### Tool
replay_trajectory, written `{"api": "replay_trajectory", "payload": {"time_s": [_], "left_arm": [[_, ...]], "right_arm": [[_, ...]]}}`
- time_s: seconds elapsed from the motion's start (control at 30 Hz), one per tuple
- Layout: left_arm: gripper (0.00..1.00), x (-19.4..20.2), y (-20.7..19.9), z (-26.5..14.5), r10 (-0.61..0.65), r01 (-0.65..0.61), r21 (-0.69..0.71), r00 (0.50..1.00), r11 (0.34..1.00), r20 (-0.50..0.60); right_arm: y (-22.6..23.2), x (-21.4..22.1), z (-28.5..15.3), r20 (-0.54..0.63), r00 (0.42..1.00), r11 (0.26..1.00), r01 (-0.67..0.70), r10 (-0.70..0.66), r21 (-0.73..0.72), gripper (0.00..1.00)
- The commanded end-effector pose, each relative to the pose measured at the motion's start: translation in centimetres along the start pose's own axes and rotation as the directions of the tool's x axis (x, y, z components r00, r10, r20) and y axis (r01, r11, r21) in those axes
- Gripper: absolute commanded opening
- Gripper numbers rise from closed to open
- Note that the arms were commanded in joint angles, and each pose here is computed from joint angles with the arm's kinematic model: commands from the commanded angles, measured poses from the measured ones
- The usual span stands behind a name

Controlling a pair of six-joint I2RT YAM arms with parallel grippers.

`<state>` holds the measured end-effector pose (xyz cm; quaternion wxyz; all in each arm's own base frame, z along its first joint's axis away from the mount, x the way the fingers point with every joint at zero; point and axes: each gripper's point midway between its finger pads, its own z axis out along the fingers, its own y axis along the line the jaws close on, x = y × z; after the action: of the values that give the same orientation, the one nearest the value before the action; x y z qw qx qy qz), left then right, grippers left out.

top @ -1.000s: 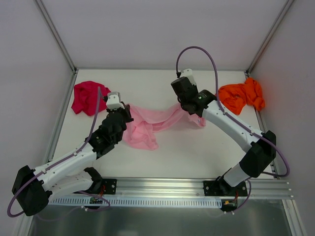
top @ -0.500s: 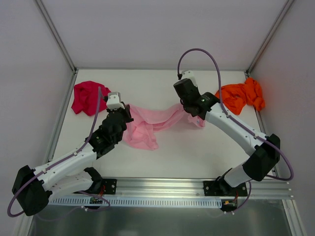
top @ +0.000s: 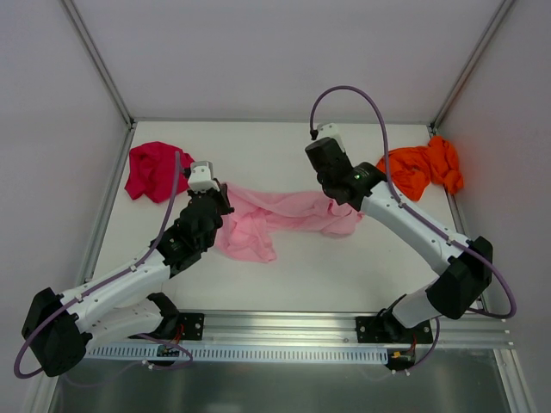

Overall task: Fold and stack the t-shirts
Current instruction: Flatten out the tshirt

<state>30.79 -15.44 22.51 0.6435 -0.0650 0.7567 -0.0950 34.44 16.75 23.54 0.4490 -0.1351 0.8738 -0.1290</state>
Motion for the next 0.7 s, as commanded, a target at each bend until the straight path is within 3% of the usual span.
{"api": "replay_trajectory", "payload": {"time_s": [0.0, 0.03, 0.13, 0.43, 0.67], "left_arm": [[0.00, -0.8, -0.2, 0.0, -0.003, 0.003, 0.000, 0.999, 1.000, 0.037], [0.00, -0.9, -0.1, -0.1, -0.004, 0.004, -0.001, 0.999, 1.000, 0.039], [0.00, -0.7, -0.2, 0.0, -0.005, 0.005, 0.003, 0.999, 1.000, 0.036], [0.00, -0.6, 0.2, -0.2, -0.002, 0.002, -0.007, 0.999, 1.000, 0.040], [0.00, -0.2, 0.2, 0.1, 0.006, -0.006, -0.012, 0.999, 1.000, 0.035]], "right_arm": [[-0.6, -0.1, -1.1, 0.002, 1.000, 1.000, -0.013, 0.013, -0.019, 0.21], [-0.4, 0.4, -0.9, -0.012, 1.000, 1.000, -0.013, 0.013, -0.022, 0.56], [0.4, 2.7, 0.6, -0.077, 0.997, 0.999, -0.005, 0.002, -0.039, 0.66], [2.3, 8.4, 4.9, -0.259, 0.966, 0.999, -0.020, 0.008, -0.046, 0.65], [3.0, 10.4, 6.1, -0.291, 0.957, 0.998, -0.030, 0.013, -0.052, 0.63]]}}
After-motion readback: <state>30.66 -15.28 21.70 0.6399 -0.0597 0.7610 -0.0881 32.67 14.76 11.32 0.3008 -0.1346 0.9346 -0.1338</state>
